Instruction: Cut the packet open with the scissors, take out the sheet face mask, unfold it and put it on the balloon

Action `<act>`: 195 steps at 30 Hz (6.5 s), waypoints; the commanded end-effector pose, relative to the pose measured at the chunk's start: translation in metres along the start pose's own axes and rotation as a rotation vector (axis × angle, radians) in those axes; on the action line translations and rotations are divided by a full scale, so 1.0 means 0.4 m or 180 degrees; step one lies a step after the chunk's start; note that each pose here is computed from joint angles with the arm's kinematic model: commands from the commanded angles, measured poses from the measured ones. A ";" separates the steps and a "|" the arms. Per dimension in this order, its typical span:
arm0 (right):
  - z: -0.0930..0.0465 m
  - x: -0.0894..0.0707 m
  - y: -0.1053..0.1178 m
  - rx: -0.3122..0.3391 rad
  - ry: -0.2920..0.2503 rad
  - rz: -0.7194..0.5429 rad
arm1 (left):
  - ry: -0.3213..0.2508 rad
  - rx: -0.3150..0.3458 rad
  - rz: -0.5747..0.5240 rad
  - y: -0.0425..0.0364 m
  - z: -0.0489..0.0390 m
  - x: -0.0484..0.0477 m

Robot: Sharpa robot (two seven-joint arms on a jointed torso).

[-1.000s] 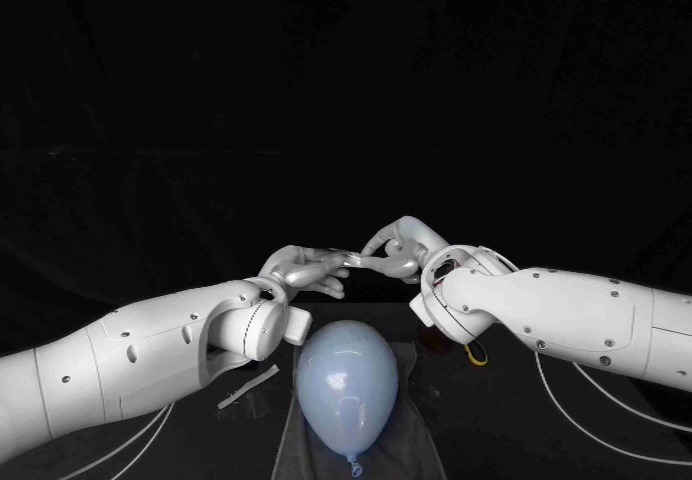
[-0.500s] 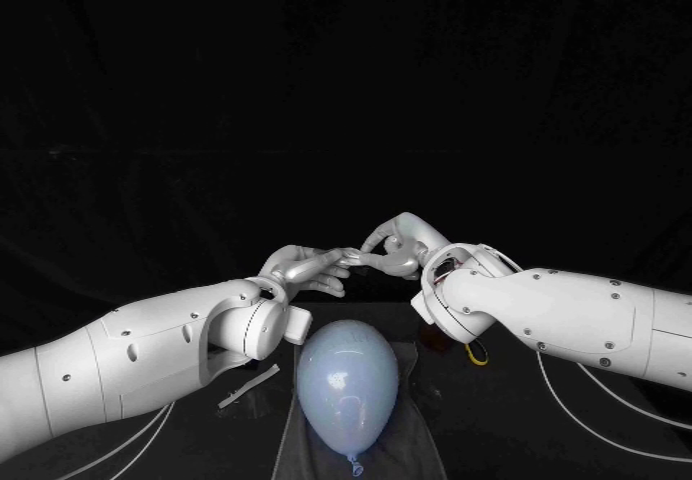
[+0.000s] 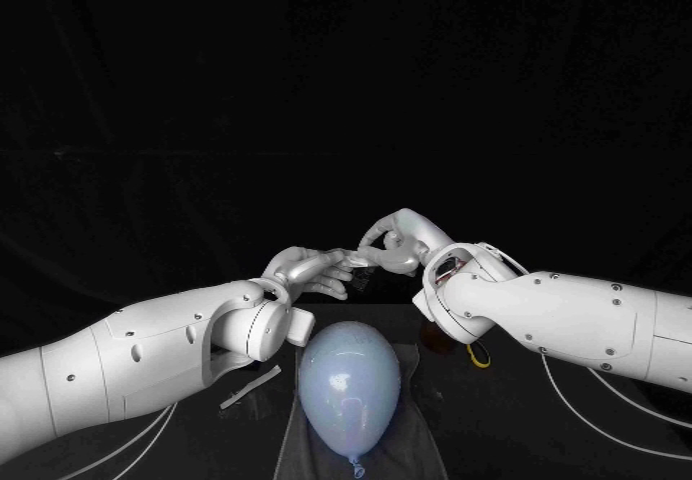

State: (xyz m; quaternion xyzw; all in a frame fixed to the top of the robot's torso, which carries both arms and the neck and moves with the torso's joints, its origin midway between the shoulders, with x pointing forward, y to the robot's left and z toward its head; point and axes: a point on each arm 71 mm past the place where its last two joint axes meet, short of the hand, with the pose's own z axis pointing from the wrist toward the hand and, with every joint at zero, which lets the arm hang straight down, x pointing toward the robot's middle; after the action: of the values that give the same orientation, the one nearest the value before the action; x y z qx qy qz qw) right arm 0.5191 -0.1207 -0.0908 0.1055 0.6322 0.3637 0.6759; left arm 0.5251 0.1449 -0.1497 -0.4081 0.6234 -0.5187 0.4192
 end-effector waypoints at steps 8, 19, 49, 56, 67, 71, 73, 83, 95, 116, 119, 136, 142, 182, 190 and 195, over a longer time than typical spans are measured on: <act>-0.018 -0.010 0.057 -0.1046 -0.0171 -0.0507 | 0.0008 0.0047 0.0137 -0.007 -0.001 0.007; -0.081 -0.009 0.089 -0.1718 -0.0126 -0.1123 | 0.0019 -0.0002 0.0236 -0.004 0.000 0.008; -0.074 0.027 0.034 -0.1087 0.0323 -0.1832 | 0.0215 0.0049 0.0453 -0.009 -0.012 0.024; -0.074 0.022 0.037 -0.1088 0.0214 -0.1780 | 0.0263 0.0088 0.0554 -0.011 -0.015 0.027; -0.076 0.016 0.029 -0.0993 0.0227 -0.1644 | 0.0295 0.0152 0.0698 -0.014 -0.015 0.029; -0.077 0.016 0.027 -0.0950 0.0272 -0.1581 | 0.0299 0.0166 0.0726 -0.014 -0.015 0.030; -0.079 0.017 0.027 -0.0939 0.0284 -0.1558 | 0.0297 0.0169 0.0734 -0.014 -0.014 0.030; -0.075 0.018 0.027 -0.0832 0.0279 -0.1530 | 0.0316 0.0180 0.0770 -0.015 -0.012 0.031; -0.058 0.021 0.023 -0.0745 0.0260 -0.1621 | 0.0378 0.0165 0.0771 -0.015 -0.017 0.042; -0.058 0.030 0.018 -0.0688 0.0393 -0.1908 | 0.0412 0.0228 0.0755 -0.020 -0.026 0.048; -0.058 0.032 0.018 -0.0664 0.0416 -0.1905 | 0.0436 0.0245 0.0743 -0.021 -0.027 0.050; -0.059 0.030 0.027 -0.0717 0.0315 -0.1889 | 0.0534 0.0311 0.0706 -0.026 -0.033 0.060; -0.060 0.032 0.032 -0.0758 0.0293 -0.1899 | 0.0572 0.0332 0.0696 -0.027 -0.034 0.065; -0.039 0.065 0.005 -0.0391 0.0857 -0.2044 | 0.0679 0.0541 0.0654 -0.041 -0.042 0.081; -0.040 0.068 0.007 -0.0405 0.0865 -0.2260 | 0.0675 0.0565 0.0650 -0.042 -0.043 0.082; -0.041 0.070 0.013 -0.0463 0.0816 -0.2388 | 0.0675 0.0578 0.0638 -0.043 -0.043 0.082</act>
State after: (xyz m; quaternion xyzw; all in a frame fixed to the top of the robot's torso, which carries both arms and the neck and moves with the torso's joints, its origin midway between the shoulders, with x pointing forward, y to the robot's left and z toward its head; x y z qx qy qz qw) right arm 0.4995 -0.1009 -0.1007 -0.2034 0.6628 0.1902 0.6951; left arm 0.5015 0.1243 -0.1484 -0.2720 0.6761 -0.5297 0.4339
